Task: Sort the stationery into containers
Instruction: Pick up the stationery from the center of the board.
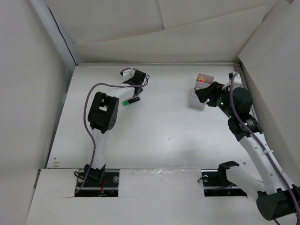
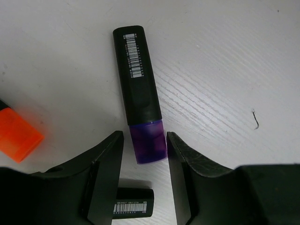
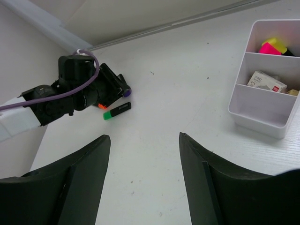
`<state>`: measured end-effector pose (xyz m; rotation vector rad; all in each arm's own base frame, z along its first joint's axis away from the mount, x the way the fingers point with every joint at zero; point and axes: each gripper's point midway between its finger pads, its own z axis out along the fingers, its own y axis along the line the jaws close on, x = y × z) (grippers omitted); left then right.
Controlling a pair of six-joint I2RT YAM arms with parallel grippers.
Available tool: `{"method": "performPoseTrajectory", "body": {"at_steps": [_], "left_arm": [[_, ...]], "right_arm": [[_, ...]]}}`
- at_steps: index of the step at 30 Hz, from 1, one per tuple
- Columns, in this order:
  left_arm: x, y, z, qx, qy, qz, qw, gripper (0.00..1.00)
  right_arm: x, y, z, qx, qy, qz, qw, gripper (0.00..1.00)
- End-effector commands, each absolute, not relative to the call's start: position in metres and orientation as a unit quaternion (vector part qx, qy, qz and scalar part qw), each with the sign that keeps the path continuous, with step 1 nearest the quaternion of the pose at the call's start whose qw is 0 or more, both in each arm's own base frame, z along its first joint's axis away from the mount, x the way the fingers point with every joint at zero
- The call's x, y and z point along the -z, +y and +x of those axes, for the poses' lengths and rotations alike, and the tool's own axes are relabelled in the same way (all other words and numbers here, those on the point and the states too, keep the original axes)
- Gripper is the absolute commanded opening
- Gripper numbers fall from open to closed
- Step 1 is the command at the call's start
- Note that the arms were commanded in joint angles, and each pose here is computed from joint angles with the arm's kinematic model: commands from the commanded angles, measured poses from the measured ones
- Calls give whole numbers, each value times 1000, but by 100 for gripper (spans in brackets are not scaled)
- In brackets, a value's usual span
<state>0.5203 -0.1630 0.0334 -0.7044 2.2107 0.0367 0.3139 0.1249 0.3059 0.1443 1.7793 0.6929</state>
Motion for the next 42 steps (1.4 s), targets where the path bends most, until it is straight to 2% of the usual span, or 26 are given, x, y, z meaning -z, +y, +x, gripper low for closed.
{"method": "performPoseTrajectory", "body": {"at_steps": [1, 7, 15, 20, 25, 29, 33, 42], "left_arm": [[-30, -152, 508, -39, 883, -268, 384, 39], [-29, -158, 514, -32, 887, -252, 385, 46], [-23, -159, 521, -50, 895, -239, 374, 45], [-23, -159, 521, -52, 896, -235, 374, 39], [-17, -155, 514, -58, 899, -233, 366, 14], [-32, -153, 508, -47, 893, -237, 381, 6], [-59, -152, 499, -30, 882, -231, 410, 5], [-151, -184, 496, 39, 852, -195, 484, 3]], "right_arm": [[-325, 127, 310, -305, 736, 48, 602, 66], [-325, 127, 310, -305, 736, 48, 602, 66], [-325, 126, 311, -302, 736, 50, 603, 68], [-322, 129, 311, -308, 740, 44, 597, 68], [-322, 127, 312, -303, 739, 49, 599, 68], [-321, 128, 315, -305, 740, 53, 597, 77], [-308, 133, 323, -308, 752, 49, 580, 86], [-288, 149, 331, -326, 770, 36, 547, 91]]}}
